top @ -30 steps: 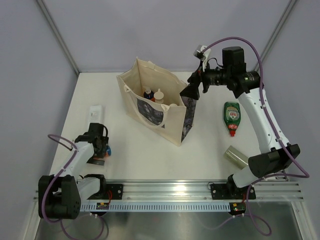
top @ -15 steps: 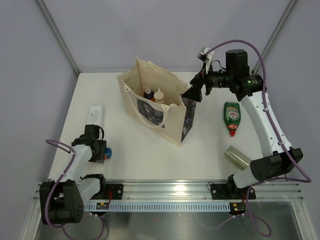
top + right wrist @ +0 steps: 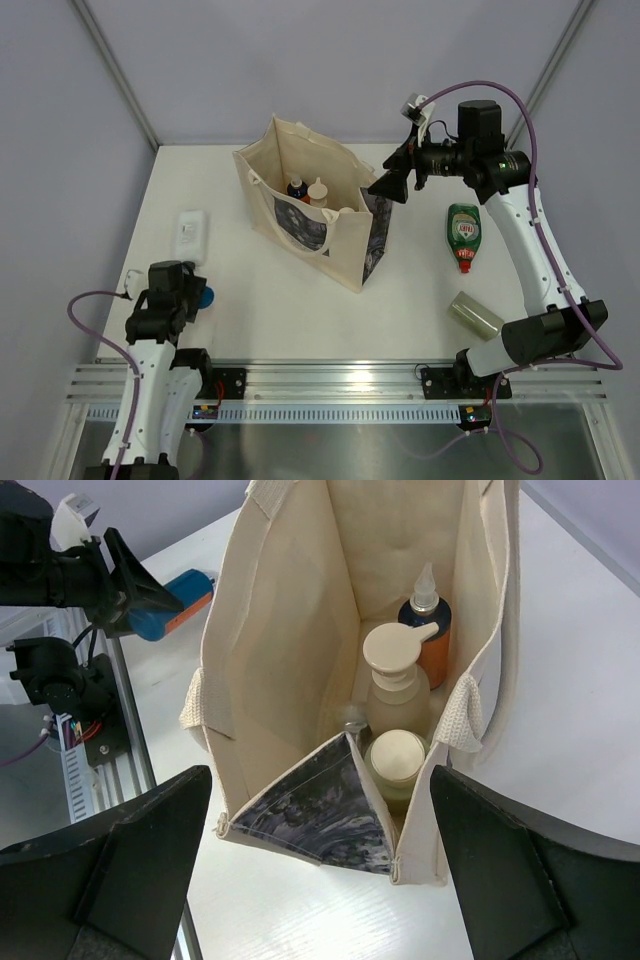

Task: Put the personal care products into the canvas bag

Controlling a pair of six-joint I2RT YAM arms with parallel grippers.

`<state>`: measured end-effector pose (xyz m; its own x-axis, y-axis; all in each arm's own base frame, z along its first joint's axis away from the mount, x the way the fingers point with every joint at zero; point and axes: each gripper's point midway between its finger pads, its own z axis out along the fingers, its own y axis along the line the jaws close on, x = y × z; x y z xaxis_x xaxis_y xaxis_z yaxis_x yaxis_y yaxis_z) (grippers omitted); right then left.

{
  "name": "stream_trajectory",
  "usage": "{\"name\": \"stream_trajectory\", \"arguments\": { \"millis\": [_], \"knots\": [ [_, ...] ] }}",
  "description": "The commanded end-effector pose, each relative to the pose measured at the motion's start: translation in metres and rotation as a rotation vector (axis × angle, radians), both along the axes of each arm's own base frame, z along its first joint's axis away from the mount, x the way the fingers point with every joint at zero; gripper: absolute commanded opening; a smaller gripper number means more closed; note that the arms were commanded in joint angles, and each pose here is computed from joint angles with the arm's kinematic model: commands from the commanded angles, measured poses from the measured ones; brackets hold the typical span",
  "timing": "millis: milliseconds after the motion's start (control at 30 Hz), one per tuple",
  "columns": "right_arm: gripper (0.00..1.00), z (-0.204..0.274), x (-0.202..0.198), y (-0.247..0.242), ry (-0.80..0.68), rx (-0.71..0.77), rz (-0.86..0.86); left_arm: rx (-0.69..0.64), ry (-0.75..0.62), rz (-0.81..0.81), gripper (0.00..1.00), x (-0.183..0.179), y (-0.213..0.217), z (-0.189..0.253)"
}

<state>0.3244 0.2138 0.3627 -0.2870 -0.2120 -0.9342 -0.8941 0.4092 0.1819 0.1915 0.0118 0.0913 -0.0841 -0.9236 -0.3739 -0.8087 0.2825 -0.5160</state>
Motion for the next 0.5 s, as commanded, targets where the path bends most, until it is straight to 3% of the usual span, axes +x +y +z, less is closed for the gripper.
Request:
{"name": "stream_trajectory", "arguments": {
  "millis": [0,300,467],
  "knots": [
    [1.0,0.013,-0.003,0.0,-0.03,0.04,0.015,0.083,-0.23,-0.07,0.0,0.027,0.003,0.064],
    [0.99,0.012,-0.002,-0.002,-0.022,0.045,0.005,0.149,-0.398,-0.14,0.0,0.021,0.0,0.124],
    [0.99,0.013,-0.001,-0.004,-0.021,0.047,-0.002,0.134,-0.651,-0.39,0.0,0.044,-0.04,0.186]
  ]
}}
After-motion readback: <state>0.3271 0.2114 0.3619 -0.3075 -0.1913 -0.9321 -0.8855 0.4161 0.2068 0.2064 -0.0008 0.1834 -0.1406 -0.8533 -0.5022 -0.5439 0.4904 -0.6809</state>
